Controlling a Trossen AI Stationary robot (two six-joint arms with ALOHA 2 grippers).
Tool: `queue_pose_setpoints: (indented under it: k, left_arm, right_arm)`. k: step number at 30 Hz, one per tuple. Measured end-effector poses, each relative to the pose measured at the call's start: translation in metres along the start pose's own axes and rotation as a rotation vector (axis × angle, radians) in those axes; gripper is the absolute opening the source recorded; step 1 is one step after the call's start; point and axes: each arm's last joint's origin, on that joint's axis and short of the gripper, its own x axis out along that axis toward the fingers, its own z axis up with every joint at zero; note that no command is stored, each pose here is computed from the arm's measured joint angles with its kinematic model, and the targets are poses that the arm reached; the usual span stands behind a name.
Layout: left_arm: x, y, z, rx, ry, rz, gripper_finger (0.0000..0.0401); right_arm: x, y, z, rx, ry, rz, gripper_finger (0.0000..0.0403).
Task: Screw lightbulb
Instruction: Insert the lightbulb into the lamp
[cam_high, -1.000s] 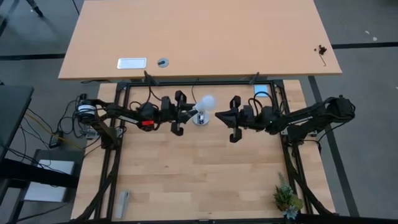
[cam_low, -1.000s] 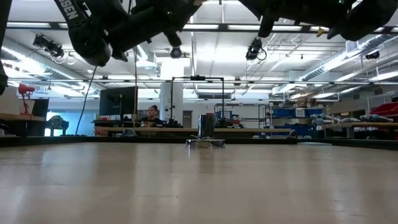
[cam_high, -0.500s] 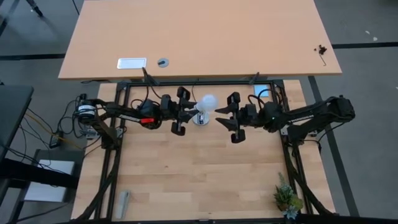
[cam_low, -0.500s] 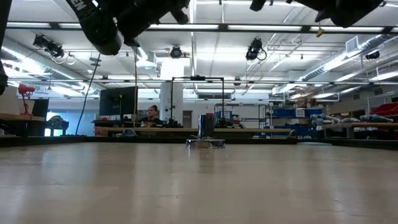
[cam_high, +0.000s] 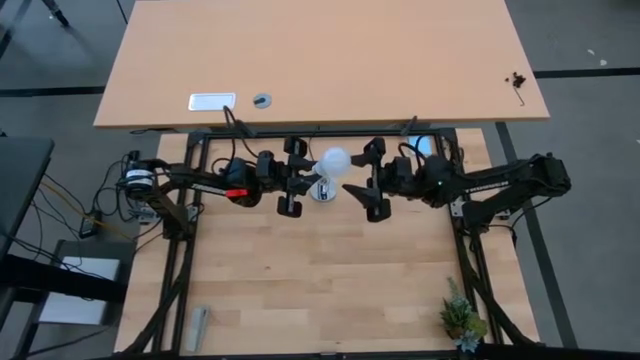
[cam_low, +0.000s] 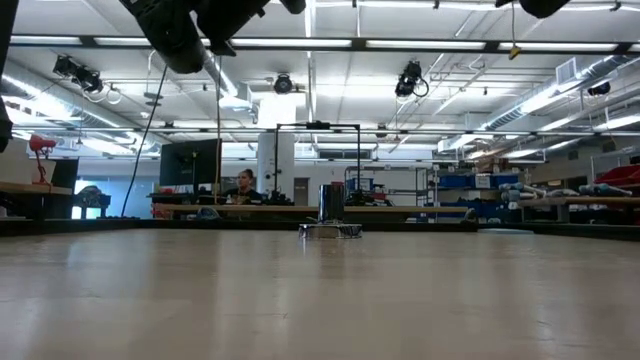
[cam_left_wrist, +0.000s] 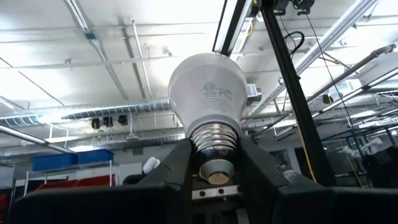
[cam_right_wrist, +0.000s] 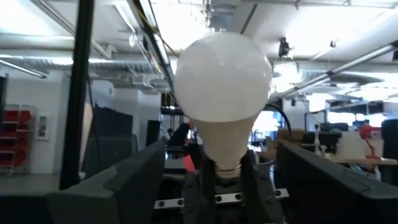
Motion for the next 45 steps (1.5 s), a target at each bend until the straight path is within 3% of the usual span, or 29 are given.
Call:
queue_pose_setpoints:
  k: [6,14,27,45]
  left_arm:
    - [0.0,0.001,-0.006,-0.013,0.053,0.028,0.0092]
    - [-0.001,0.001,-0.01,-0.021,0.094,0.033,0.0092]
    - [-0.017,-0.002,-0.014,0.007,0.091,0.071,0.0092]
    - [-0.017,-0.002,-0.012,0.017,0.074,0.087,0.0092]
  right_arm:
    - [0.015,-0.004,0.007,-0.004,0.044,-0.014,0.0337]
    - [0.039,-0.004,-0.005,-0.004,0.06,-0.014,0.0347]
    - [0.04,-0.005,0.003,-0.003,0.038,-0.018,0.0346]
    - [0.04,-0.007,0.002,-0.06,0.05,-0.046,0.0337]
